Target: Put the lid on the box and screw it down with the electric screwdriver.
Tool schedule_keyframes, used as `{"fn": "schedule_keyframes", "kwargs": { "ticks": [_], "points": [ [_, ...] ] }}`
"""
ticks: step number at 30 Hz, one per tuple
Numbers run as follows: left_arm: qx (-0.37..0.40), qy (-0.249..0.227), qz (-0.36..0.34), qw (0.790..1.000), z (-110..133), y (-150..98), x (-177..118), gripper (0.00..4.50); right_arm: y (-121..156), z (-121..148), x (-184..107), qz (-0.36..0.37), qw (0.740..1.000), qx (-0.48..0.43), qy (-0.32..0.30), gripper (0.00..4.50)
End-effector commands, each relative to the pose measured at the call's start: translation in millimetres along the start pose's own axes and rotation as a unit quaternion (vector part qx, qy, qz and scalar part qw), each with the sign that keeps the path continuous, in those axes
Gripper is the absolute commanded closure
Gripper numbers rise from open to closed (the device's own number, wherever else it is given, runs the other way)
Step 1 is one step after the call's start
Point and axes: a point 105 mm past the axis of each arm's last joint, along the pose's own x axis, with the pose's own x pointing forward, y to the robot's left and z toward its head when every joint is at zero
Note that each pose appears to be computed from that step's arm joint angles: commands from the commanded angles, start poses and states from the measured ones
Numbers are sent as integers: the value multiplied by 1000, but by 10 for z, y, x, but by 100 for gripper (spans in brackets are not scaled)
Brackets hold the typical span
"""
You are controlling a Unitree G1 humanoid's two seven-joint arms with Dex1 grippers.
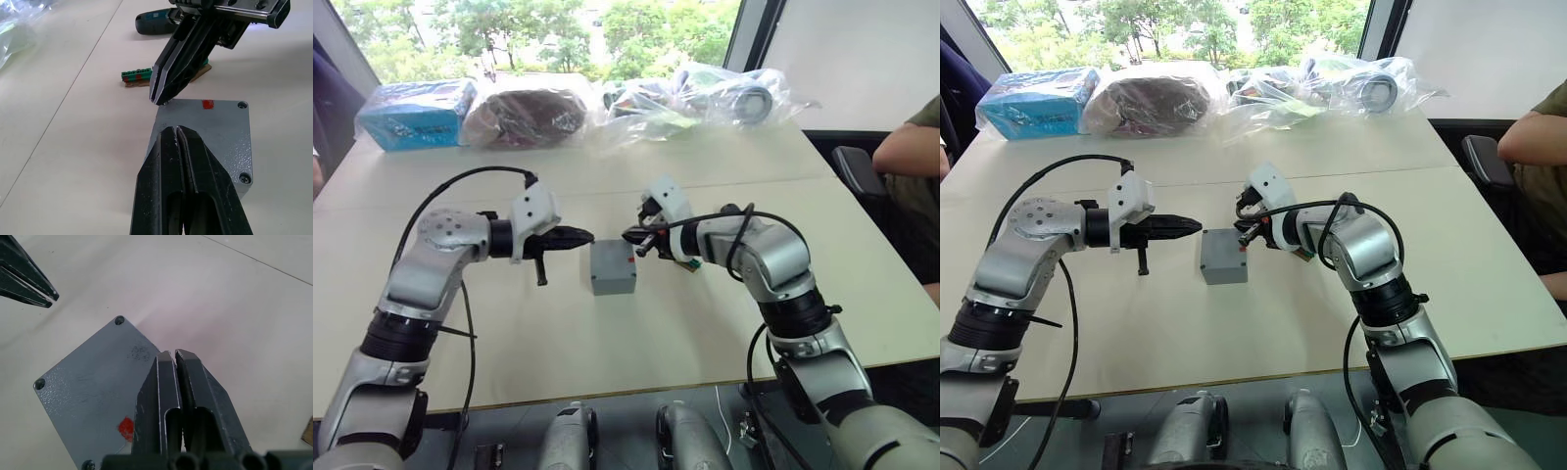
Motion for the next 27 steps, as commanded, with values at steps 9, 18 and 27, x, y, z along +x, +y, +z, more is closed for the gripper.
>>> {"fn": "schedule_keyframes", "kwargs": {
  "ticks": [9,18,27],
  "points": [
    [21,-10,5,1000,109,-8,-34,450,-31,-40,32,-3,1000,-29,2,449],
    [21,-10,1,1000,104,-24,-27,450,16,-130,40,15,1000,-23,8,423],
    [20,-17,-5,1000,135,-47,-9,450,-59,49,-220,-8,998,-57,-9,113]
  ]
}}
